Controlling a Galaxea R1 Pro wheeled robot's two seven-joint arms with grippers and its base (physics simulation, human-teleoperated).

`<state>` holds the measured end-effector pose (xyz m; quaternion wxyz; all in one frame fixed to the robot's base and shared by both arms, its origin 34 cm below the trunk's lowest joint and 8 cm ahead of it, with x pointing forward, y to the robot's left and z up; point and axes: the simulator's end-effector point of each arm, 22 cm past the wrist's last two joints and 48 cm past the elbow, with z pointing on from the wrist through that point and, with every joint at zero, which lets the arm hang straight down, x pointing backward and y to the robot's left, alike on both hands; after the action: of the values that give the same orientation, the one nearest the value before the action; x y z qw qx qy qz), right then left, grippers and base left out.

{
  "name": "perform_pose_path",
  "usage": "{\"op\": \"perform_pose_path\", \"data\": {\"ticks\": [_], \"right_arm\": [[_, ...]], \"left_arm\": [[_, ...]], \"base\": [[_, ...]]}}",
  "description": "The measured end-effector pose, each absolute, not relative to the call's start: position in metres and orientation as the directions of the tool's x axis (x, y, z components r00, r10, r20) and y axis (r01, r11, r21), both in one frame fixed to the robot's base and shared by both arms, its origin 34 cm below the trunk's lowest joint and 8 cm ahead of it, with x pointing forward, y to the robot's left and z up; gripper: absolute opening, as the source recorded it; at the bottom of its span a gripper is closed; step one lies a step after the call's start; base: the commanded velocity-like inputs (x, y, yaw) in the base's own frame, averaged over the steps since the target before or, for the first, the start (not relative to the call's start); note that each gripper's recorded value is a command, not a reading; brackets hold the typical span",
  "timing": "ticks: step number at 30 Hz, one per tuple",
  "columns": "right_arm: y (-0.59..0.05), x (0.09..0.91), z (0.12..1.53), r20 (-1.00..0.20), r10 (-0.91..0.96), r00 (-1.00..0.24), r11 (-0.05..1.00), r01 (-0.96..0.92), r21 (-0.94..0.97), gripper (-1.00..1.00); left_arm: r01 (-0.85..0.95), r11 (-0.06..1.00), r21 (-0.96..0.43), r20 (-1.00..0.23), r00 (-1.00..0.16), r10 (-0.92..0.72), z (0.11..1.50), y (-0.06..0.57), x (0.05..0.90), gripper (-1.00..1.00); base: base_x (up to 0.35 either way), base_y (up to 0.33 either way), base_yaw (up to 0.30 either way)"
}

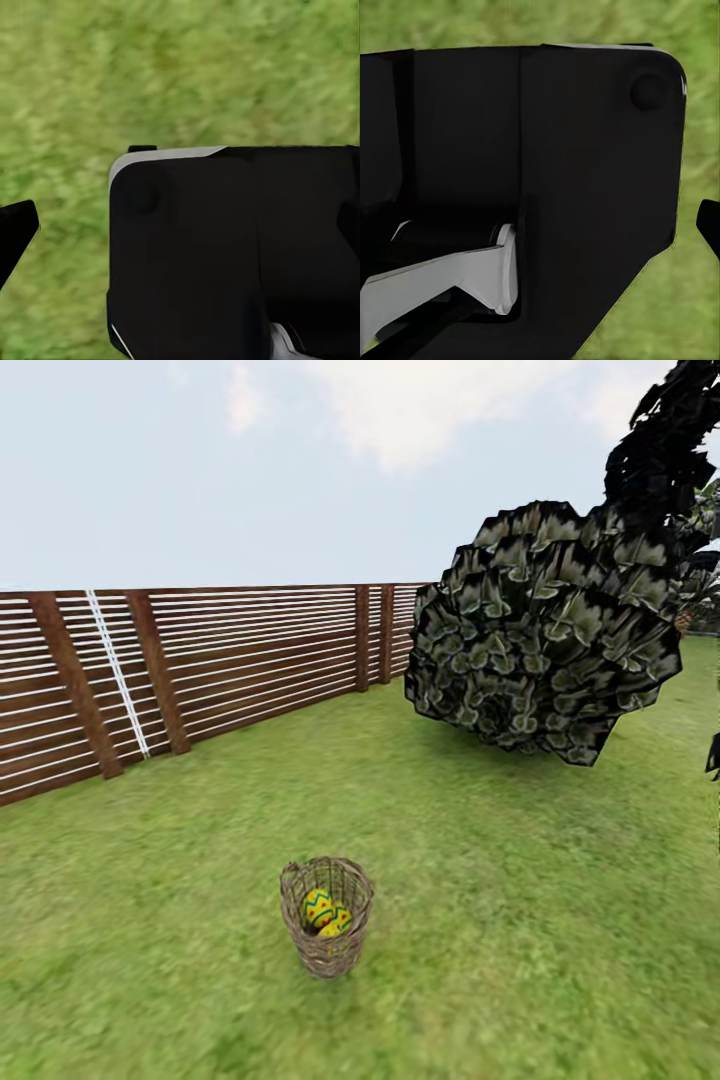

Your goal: Take the three Easter eggs out of the wicker basket on the lawn in the garden, then place them on the lawn next to a single tree (choose any tree) so that all three eggs are next to the same tree and none are left in the basket.

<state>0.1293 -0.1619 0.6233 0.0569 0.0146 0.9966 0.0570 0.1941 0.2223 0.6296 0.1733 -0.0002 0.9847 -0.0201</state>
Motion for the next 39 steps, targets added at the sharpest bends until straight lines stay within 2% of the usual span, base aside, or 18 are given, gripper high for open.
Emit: {"op": "perform_pose_path", "data": {"ticks": [9,39], "right_arm": [[-0.1621,0.1291,0.6232,-0.111,0.036,-0.993,0.993,0.023,0.115,1.00],[-0.1625,0.1291,0.6231,-0.110,0.037,-0.993,0.993,0.024,0.114,1.00]], "left_arm": [[0.007,0.999,-0.040,-0.341,-0.940,-0.007,0.6296,0.2223,0.1941,1.00],[0.006,0.999,-0.040,-0.357,-0.934,-0.008,0.6309,0.2224,0.1973,1.00]], "base": [[0.282,0.161,-0.131],[0.190,0.099,-0.004]]}}
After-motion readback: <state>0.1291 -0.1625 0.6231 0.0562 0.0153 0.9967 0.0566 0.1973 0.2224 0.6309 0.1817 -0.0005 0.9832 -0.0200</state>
